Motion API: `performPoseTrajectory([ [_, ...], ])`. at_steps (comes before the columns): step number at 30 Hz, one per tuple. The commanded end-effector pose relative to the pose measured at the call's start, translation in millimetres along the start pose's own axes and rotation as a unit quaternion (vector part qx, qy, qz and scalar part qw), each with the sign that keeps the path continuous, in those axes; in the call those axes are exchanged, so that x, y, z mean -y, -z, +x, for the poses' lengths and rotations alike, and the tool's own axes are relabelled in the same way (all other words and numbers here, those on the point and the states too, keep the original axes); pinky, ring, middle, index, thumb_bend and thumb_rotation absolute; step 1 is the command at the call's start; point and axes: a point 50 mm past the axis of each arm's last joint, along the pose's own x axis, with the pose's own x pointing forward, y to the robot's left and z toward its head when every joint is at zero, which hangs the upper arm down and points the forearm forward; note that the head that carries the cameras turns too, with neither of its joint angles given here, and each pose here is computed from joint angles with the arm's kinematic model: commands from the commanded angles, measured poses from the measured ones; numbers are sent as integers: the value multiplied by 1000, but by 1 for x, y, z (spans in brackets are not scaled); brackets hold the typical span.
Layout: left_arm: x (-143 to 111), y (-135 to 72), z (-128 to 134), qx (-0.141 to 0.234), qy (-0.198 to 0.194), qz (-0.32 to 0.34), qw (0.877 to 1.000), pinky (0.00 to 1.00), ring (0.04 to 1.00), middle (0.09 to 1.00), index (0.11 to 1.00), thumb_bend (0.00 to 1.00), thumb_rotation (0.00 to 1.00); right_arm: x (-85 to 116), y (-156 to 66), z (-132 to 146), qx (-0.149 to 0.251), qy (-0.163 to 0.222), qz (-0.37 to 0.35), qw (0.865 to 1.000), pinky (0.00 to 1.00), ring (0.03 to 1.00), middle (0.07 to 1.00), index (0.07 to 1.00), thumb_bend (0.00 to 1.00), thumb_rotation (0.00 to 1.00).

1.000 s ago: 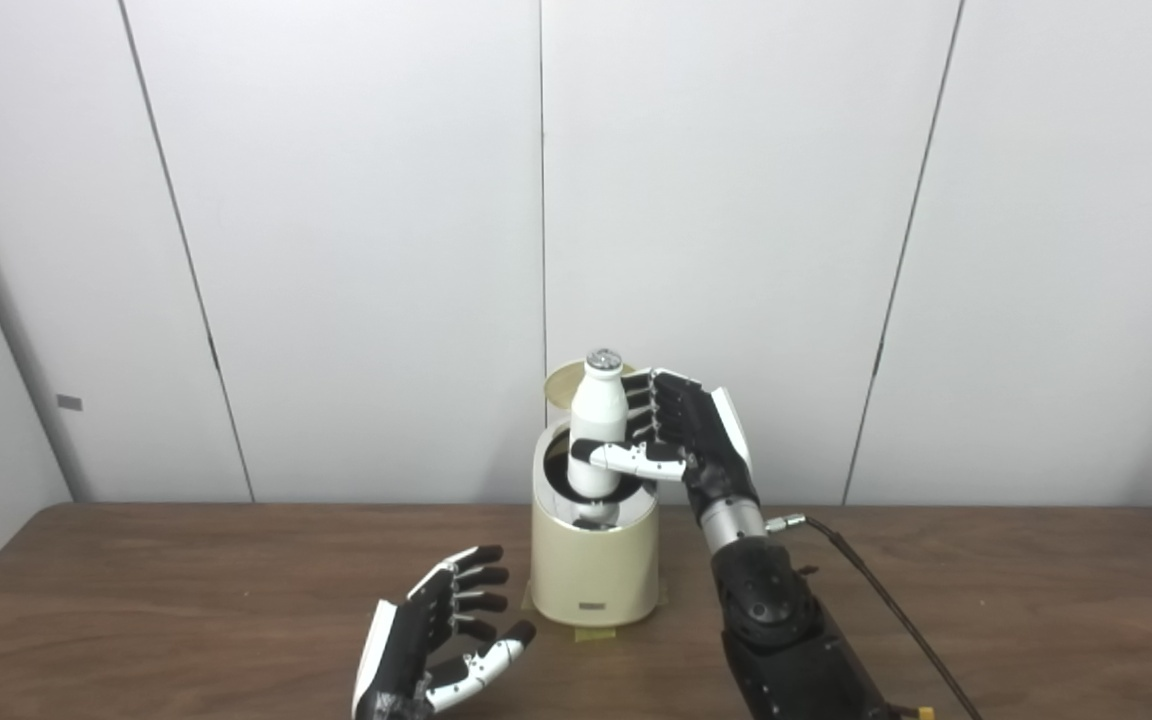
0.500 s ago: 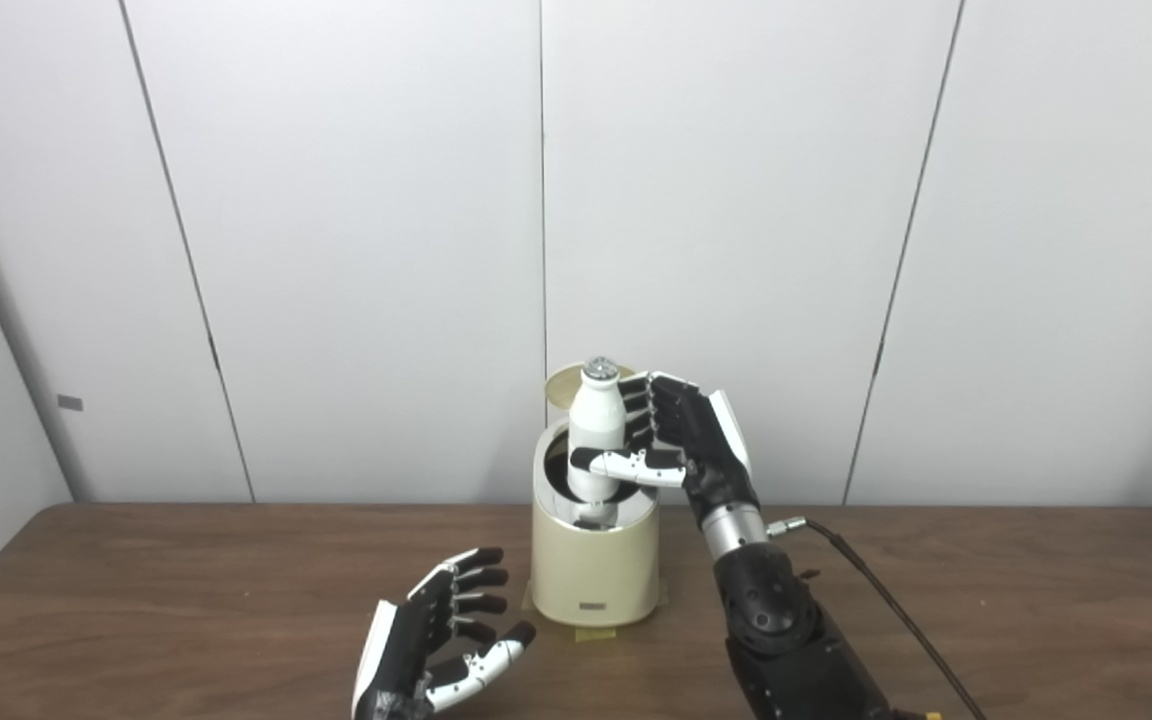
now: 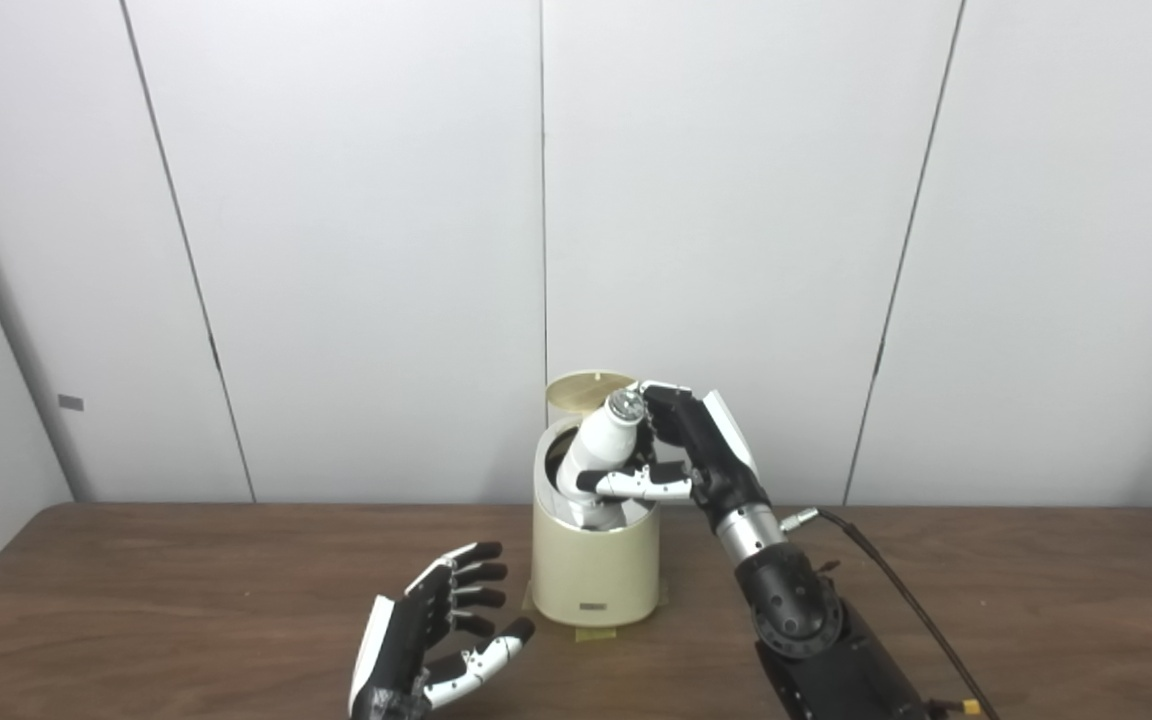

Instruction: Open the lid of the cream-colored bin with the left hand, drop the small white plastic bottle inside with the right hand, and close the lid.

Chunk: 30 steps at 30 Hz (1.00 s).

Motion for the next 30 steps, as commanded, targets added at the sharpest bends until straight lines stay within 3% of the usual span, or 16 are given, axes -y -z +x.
performPoseTrajectory([
  [1, -1, -16, 10, 33, -2, 1, 999, 572, 680, 743, 799, 620, 62, 4, -11, 9, 14, -9, -10, 1000, 434, 451, 523, 494, 516, 0],
  [4, -1, -16, 10, 33, -1, 2, 999, 573, 679, 742, 798, 619, 60, 6, -10, 8, 14, -11, -16, 1000, 428, 438, 546, 511, 512, 0],
  [7, -1, -16, 10, 32, -1, 1, 999, 571, 680, 745, 798, 624, 71, 7, -9, 7, 14, -11, -18, 1000, 438, 460, 672, 498, 508, 0],
  [25, -1, -16, 10, 32, 1, 3, 999, 578, 683, 743, 798, 621, 53, 8, -7, 3, -7, -17, -22, 1000, 504, 466, 689, 496, 509, 0],
  [27, -1, -16, 10, 32, 2, 5, 999, 579, 681, 742, 797, 619, 61, 8, -7, 3, -9, -17, -22, 1000, 544, 556, 710, 662, 751, 0],
  [30, -1, -16, 10, 30, 2, 2, 1000, 580, 685, 746, 799, 621, 63, 8, -8, 3, -11, -19, -21, 1000, 557, 586, 728, 723, 817, 0],
])
